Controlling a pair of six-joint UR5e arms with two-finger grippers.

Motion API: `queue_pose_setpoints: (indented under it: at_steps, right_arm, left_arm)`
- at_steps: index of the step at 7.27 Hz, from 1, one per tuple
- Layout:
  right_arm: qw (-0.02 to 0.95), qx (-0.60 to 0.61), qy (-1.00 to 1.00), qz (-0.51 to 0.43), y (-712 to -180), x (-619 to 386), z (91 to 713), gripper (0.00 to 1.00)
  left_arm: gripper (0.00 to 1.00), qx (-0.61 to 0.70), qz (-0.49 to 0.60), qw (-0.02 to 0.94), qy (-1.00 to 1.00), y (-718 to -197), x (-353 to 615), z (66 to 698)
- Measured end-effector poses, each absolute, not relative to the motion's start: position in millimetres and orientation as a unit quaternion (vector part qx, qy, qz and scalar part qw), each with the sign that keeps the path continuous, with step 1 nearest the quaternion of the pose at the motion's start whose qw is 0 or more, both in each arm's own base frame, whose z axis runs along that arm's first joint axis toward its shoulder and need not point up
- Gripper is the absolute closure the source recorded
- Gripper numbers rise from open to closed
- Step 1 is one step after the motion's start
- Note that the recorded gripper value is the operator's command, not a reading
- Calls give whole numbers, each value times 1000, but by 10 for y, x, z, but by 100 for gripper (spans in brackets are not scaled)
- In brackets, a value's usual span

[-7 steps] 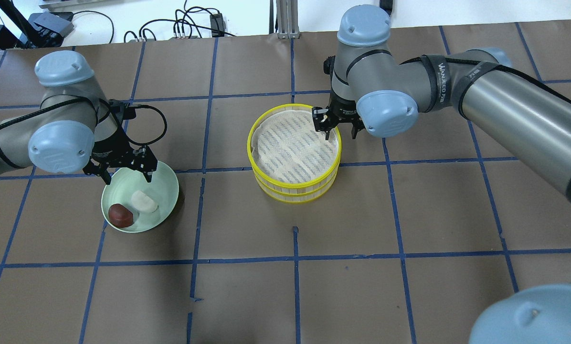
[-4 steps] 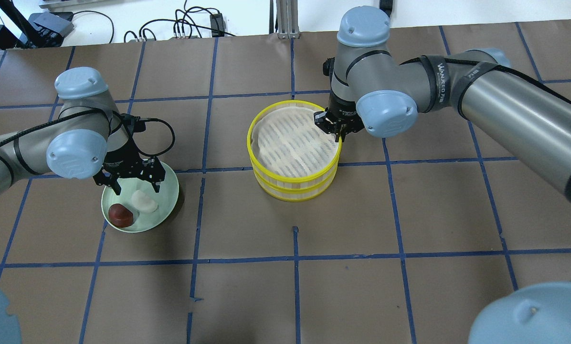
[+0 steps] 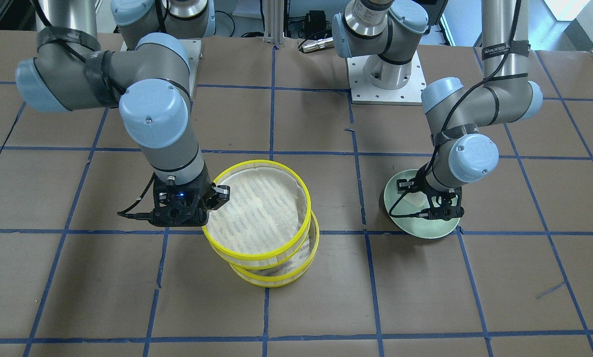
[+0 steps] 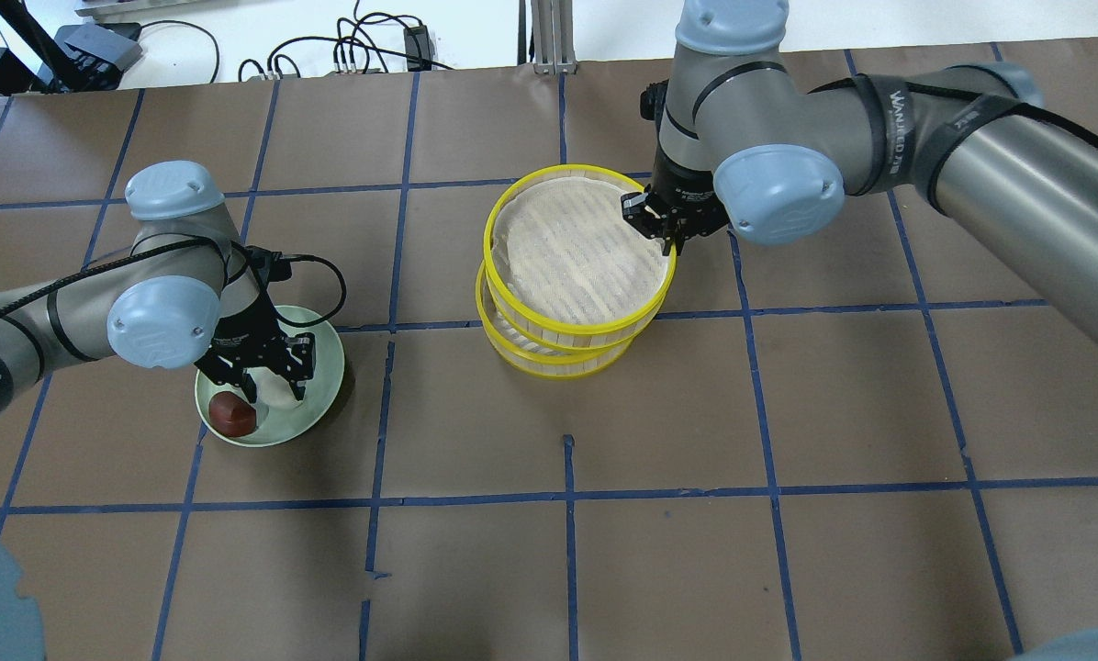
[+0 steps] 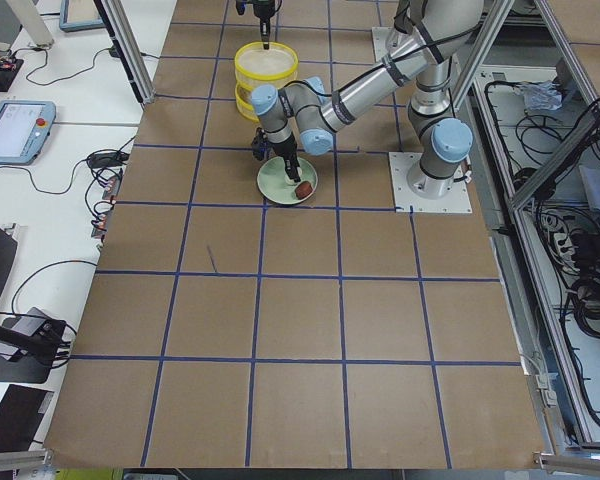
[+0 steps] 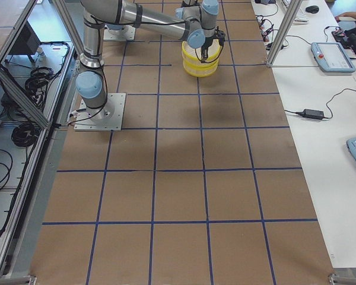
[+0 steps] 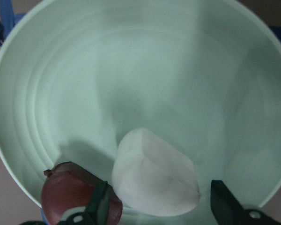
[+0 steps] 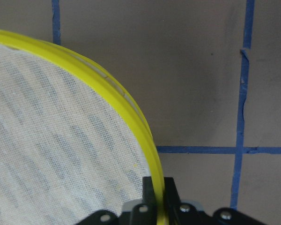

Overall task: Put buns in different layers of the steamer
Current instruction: 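Lift the top steamer tier aside with right gripper while left lifts white bun, then carry the white bun into the bottom tier and open left gripper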

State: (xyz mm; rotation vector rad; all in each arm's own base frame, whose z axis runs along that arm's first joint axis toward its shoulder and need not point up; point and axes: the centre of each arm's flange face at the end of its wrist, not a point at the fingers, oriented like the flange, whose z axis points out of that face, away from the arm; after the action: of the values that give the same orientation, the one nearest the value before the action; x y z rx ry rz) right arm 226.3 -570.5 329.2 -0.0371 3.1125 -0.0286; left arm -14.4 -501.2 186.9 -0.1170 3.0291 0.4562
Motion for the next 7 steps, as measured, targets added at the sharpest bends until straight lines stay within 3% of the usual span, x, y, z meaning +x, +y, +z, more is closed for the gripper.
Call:
queue_pose_setpoints:
  at_steps: [3, 7]
  right_arm:
    - [4, -22, 1000, -17, -5978, 1284, 3429, 91]
    - [-36, -63, 997, -12, -6156, 412, 3361, 91]
  left_arm:
    - [93, -36, 94, 47, 994, -5177, -206, 2232]
    - [94, -66, -27, -6, 997, -5466, -1584, 3286]
